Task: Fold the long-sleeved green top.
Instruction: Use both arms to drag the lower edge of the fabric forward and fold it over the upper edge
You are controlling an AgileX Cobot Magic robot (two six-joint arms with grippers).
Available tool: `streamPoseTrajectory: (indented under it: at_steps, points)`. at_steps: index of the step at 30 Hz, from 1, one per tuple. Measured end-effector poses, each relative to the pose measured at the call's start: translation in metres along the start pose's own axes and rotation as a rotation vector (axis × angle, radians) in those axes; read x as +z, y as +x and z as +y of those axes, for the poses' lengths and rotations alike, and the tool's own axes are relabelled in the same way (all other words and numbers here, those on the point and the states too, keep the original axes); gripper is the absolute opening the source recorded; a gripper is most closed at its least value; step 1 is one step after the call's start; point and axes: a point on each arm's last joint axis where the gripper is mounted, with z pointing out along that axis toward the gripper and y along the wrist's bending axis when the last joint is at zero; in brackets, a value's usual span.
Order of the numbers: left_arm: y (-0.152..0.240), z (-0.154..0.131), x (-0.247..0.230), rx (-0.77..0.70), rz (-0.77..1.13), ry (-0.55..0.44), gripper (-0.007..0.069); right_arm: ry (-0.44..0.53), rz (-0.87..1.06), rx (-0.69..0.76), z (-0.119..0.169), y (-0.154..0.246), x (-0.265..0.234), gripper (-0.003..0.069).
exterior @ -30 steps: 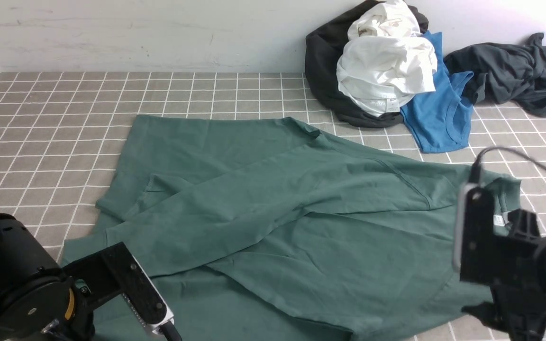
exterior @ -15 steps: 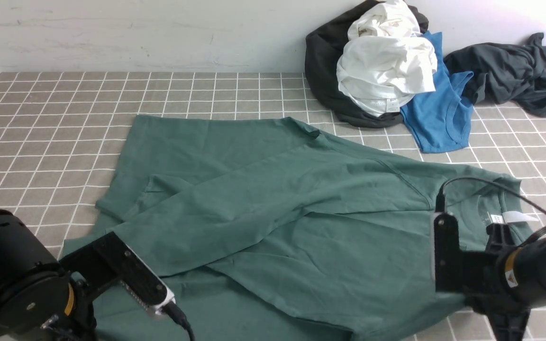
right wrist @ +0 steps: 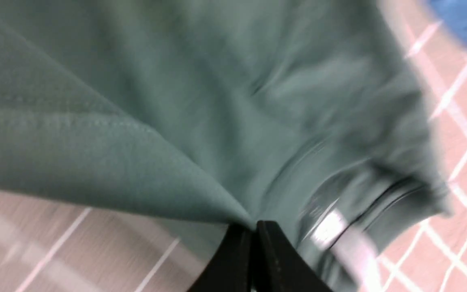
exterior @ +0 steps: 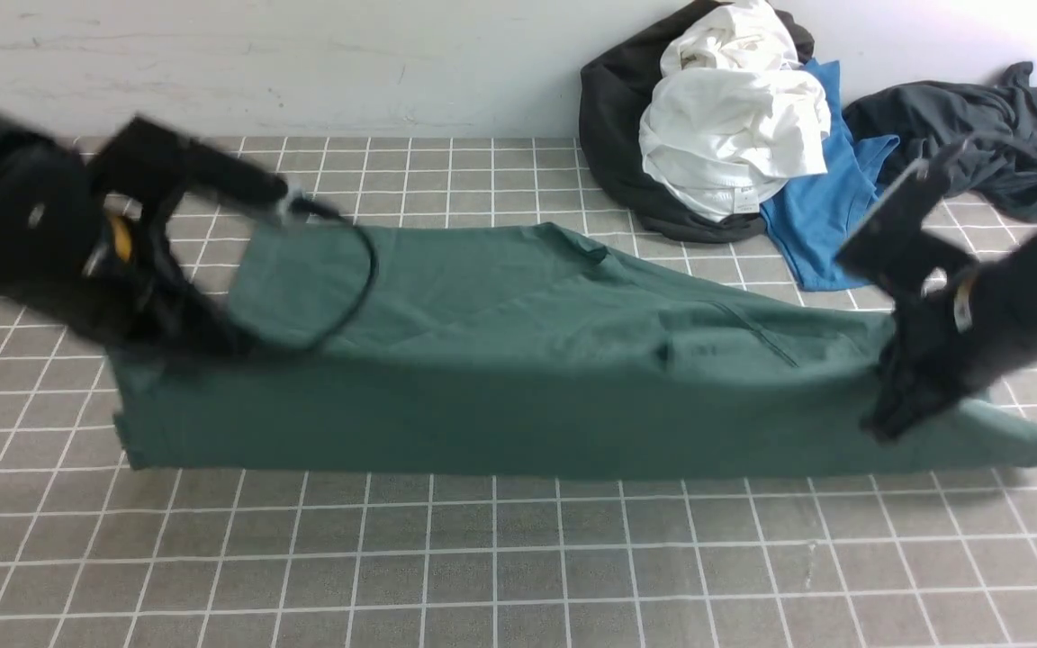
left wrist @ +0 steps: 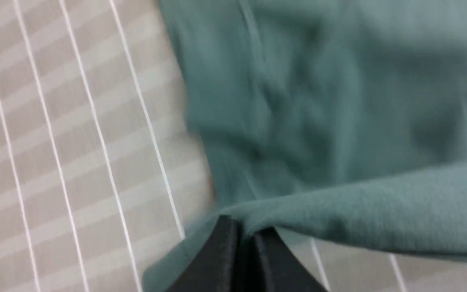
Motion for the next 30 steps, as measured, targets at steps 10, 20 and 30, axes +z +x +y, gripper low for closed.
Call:
streamPoseTrajectory:
  at_steps: [10, 20, 30]
  points:
    - [-0.118, 0.036, 0.146, -0.095, -0.023, -0.059, 0.0016, -0.037, 0.018, 0.209, -0.059, -0.062, 0.095, -0.0003]
    - [-0.135, 0.062, 0.223, -0.176, 0.034, -0.105, 0.03, -0.015, 0.042, 0.296, -0.07, -0.079, 0.135, 0.0217]
    - [-0.141, 0.065, 0.178, -0.156, 0.102, 0.064, 0.0401, -0.034, 0.108, 0.333, -0.087, -0.086, 0.081, 0.0228]
